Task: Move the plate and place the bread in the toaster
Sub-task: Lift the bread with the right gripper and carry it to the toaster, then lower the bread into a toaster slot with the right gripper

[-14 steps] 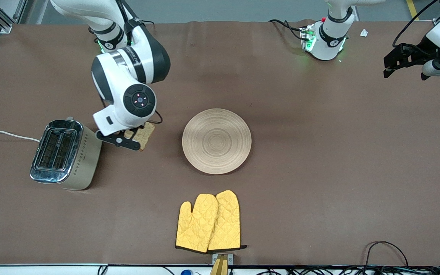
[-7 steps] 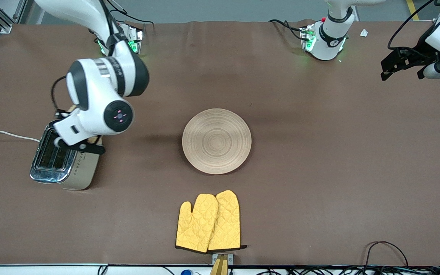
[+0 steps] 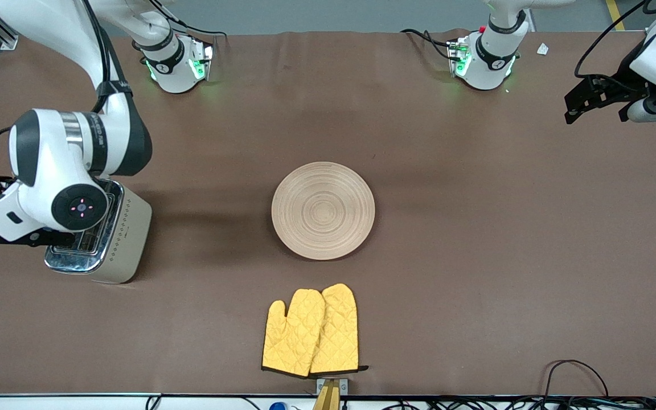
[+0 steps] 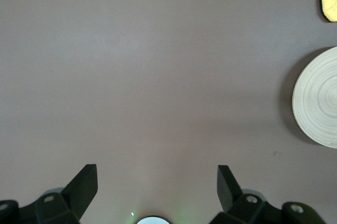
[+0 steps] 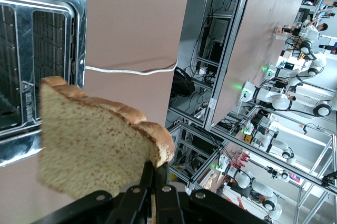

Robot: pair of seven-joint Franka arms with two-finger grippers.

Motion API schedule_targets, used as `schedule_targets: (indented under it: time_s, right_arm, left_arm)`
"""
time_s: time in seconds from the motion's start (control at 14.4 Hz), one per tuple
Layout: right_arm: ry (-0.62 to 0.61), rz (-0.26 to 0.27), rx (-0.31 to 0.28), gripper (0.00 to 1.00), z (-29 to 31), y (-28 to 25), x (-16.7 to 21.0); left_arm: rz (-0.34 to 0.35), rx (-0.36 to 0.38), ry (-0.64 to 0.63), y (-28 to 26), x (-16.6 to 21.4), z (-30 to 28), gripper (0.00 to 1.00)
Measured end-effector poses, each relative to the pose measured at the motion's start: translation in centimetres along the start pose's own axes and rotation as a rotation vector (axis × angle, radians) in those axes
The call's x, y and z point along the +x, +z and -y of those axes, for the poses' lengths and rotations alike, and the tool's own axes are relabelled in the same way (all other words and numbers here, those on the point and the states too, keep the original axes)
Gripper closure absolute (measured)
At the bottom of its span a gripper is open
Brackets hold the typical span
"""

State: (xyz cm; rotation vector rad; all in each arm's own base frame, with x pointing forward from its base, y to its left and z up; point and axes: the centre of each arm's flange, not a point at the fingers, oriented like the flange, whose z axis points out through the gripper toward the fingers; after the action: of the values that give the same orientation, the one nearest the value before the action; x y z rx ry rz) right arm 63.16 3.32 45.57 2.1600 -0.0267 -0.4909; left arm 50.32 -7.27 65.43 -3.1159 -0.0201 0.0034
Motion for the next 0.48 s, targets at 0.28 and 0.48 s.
schedule_targets:
  time_s: [0.28, 0.48]
  right_arm:
    - [-0.043, -0.003, -0.093, 0.96, 4.2, 0.2, 2.4]
    - [-0.061, -0.022, -0.143, 0.96, 7.2, -0.7, 3.9]
  left_arm:
    - [0.001, -0.001, -0.008, 0.2, 0.4, 0.4, 0.0]
    - [0.005, -0.002, -0.01, 0.7, 0.9, 0.5, 0.0]
